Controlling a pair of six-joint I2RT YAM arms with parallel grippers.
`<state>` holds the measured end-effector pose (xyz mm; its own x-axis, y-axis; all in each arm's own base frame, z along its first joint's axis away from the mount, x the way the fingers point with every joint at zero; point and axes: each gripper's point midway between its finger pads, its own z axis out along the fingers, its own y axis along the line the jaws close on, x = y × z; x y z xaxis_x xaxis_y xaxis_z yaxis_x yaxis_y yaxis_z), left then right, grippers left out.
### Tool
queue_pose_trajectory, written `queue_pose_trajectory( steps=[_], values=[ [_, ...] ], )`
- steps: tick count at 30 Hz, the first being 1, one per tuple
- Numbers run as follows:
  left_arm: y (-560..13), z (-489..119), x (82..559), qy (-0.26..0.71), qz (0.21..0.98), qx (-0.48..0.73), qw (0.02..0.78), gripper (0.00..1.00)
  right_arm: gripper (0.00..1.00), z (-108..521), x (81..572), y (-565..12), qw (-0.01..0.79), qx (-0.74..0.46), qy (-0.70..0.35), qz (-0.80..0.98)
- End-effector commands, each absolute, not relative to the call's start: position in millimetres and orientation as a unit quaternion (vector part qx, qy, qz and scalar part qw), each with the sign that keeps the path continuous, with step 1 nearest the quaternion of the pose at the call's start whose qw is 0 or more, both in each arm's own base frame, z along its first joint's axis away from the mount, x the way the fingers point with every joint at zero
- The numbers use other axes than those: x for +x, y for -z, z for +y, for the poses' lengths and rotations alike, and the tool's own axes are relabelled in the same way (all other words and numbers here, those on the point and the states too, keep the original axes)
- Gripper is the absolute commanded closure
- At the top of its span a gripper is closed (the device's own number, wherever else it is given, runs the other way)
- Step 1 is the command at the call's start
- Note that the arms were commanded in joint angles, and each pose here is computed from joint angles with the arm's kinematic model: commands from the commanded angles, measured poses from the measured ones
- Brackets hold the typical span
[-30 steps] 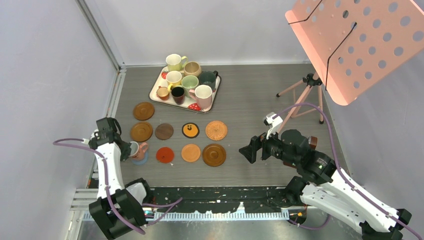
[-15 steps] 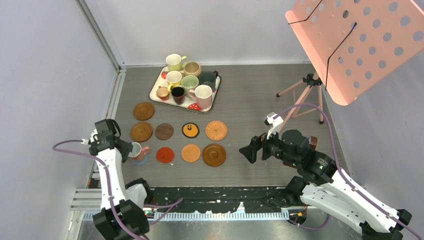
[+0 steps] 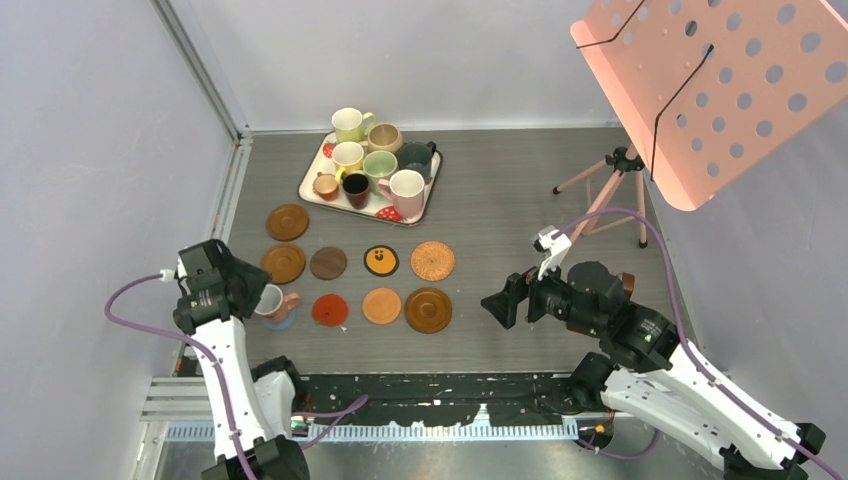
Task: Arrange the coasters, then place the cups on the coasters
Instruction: Place the cup on the coaster, then pick up the cup from the tray.
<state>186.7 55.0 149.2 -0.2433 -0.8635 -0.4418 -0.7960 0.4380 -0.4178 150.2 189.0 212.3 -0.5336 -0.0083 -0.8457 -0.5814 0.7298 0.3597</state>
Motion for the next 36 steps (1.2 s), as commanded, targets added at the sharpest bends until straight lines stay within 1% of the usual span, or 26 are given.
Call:
queue_pose_trajectory(
  steps=[1,5,9,12,18,24,26,29,32,36],
  values=[
    [-196.5,39.7,222.4,0.135,0.792,-0.453,0.388,0.5,0.05,188.5,151.3,-235.2,0.466,-0.168,-0.334,0.802],
    [-224.0,30.5,243.4,0.157,0.798,-0.402,0.421,0.52,0.05,187.1,150.6,-234.5,0.461,-0.167,-0.33,0.807],
    [-248.7,16.4,261.9,0.143,0.82,-0.342,0.436,0.53,0.05,182.5,156.0,-238.7,0.469,-0.156,-0.315,0.81],
    [-259.0,-3.1,279.4,0.132,0.843,-0.292,0.432,0.53,0.05,181.5,157.5,-243.4,0.474,-0.152,-0.314,0.809],
    [-270.6,-55.1,330.5,0.154,0.87,-0.212,0.418,0.54,0.05,181.5,158.8,-243.2,0.471,-0.145,-0.312,0.812],
    [-264.9,-112.1,392.1,0.167,0.889,-0.151,0.398,0.55,0.05,178.8,157.2,-238.6,0.462,-0.136,-0.308,0.82],
    [-260.4,-126.9,411.5,0.146,0.896,-0.14,0.396,0.56,0.04,177.1,156.1,-236.4,0.459,-0.136,-0.305,0.824],
    [-252.4,-156.6,436.8,0.147,0.905,-0.126,0.379,0.56,0.04,174.2,154.8,-234.4,0.455,-0.134,-0.299,0.828],
    [-246.6,-179.4,456.4,0.147,0.91,-0.124,0.367,0.57,0.04,170.8,154.8,-234.8,0.456,-0.133,-0.292,0.83],
    [-218.6,-194.9,471.6,0.13,0.924,-0.128,0.336,0.59,0.04,167.2,155.4,-238.5,0.463,-0.126,-0.29,0.828]
  ],
)
